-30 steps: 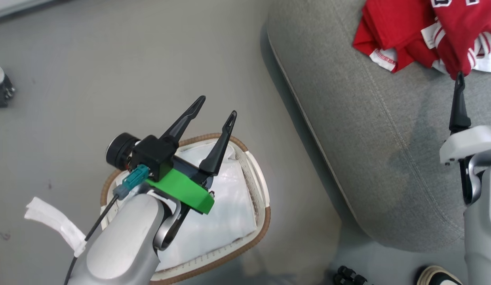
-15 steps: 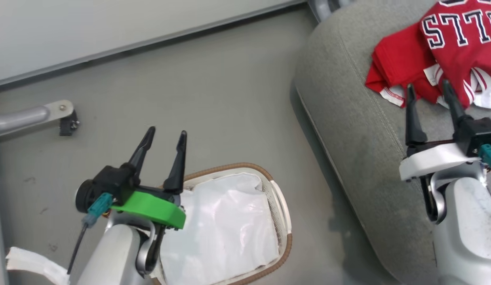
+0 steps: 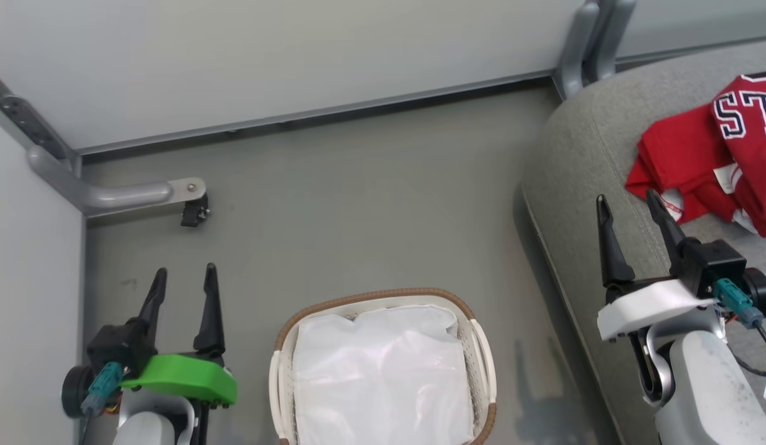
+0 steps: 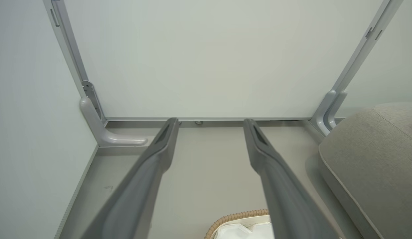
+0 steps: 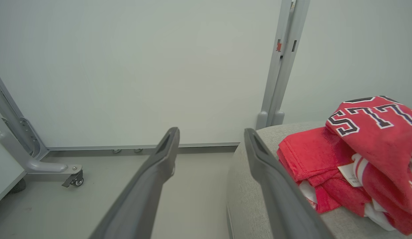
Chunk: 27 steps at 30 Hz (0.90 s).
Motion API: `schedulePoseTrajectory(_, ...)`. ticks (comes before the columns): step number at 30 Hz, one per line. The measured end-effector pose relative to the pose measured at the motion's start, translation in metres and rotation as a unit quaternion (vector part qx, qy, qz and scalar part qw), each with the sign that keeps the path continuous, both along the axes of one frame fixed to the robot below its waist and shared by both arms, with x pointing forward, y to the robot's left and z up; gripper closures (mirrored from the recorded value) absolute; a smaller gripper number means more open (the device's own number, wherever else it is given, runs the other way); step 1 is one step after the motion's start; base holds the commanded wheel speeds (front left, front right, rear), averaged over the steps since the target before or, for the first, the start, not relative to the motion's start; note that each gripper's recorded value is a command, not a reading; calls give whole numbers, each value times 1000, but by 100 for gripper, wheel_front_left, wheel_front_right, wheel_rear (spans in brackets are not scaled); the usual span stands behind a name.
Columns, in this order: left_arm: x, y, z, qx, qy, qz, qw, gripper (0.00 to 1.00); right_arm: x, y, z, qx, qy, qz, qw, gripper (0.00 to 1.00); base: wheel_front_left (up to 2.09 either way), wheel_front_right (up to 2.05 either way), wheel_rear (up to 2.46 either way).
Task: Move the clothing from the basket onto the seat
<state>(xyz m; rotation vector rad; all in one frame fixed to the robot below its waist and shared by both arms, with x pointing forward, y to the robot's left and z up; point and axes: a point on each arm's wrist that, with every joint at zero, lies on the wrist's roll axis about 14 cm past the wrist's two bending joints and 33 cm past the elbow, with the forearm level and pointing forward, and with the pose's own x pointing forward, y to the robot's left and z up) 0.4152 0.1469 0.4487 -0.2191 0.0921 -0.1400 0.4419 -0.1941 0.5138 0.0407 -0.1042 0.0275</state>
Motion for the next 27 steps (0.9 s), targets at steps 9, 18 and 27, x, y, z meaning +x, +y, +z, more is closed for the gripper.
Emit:
schedulePoseTrajectory(9,-36,40,3,4,1,65,998,0,-18,21,-2,20,4,26,999,0,0,0,0)
schedulePoseTrajectory(18,-54,46,0,-10,8,80,997,100,-33,25,-10,37,17,31,999,100,0,0,0)
schedulePoseTrajectory(27,-62,44,-18,-42,46,88,994,100,-44,23,-39,79,68,18,994,100,0,0,0)
